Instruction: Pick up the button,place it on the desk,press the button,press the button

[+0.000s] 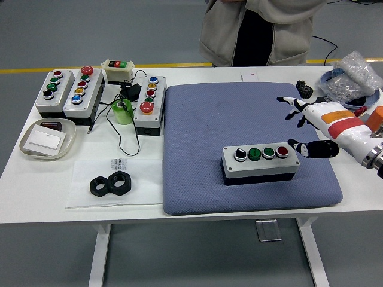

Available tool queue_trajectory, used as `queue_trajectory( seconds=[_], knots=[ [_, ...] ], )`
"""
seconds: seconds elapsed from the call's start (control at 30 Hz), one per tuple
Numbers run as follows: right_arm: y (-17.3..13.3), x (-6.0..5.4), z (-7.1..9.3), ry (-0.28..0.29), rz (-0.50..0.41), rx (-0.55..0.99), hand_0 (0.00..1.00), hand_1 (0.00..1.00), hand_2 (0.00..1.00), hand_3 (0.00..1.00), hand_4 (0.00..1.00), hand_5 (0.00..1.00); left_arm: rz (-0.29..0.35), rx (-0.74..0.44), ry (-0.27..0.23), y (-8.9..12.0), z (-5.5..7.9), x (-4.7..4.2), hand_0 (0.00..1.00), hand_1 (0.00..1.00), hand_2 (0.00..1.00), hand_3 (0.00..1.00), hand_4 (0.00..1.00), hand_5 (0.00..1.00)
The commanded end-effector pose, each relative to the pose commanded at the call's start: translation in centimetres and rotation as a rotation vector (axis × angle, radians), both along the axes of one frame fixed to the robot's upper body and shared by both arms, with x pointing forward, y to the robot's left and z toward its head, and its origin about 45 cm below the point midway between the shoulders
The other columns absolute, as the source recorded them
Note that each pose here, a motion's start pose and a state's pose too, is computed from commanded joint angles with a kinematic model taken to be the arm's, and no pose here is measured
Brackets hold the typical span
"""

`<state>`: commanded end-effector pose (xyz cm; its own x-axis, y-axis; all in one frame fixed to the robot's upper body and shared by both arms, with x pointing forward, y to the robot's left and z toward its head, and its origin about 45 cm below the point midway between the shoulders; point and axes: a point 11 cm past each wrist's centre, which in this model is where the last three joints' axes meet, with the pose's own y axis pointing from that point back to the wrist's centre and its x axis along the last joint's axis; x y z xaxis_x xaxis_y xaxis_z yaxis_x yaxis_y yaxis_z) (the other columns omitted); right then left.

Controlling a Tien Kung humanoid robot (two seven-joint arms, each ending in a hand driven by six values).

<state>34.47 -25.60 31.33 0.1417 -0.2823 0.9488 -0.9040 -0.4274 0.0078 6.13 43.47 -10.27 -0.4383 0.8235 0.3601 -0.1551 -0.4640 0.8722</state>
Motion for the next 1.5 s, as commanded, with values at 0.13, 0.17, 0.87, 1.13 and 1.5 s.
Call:
queue_trajectory(
  seconds=[0.13,0.17,0.87,1.13,1.5],
  knots=[
    [-0.6,0.3,0.8,-0.048,-0.041,0.196,0.988,0.927,0.998,0.998,0.998,0.242,0.000,0.000,-0.001,0.0,0.0,0.03,0.726,0.825,0.878,0.829,0.642,0.998],
    [-0.9,0.4,1.0,-0.051,-0.055,0.237,0.988,0.927,0.998,0.998,0.998,0.242,0.000,0.000,-0.002,0.0,0.0,0.03,0.726,0.825,0.878,0.829,0.642,0.998],
    [-5.0,0.9,-2.3,0.222,-0.245,1.098,0.988,0.920,0.956,0.939,0.790,0.474,-0.005,0.000,0.002,0.0,0.0,0.02,0.730,0.826,0.879,0.830,0.639,0.998],
    [-6.0,0.9,-5.4,0.391,-0.362,1.355,0.974,0.887,0.923,0.899,0.718,0.561,-0.007,0.000,0.008,0.0,0.0,-0.13,0.729,0.826,0.878,0.830,0.638,0.998],
    [-6.5,0.3,-6.7,0.410,-0.405,1.372,0.968,0.877,0.915,0.883,0.669,0.599,-0.014,0.001,0.024,0.0,-0.1,-0.62,0.735,0.828,0.878,0.830,0.639,0.998]
  ],
)
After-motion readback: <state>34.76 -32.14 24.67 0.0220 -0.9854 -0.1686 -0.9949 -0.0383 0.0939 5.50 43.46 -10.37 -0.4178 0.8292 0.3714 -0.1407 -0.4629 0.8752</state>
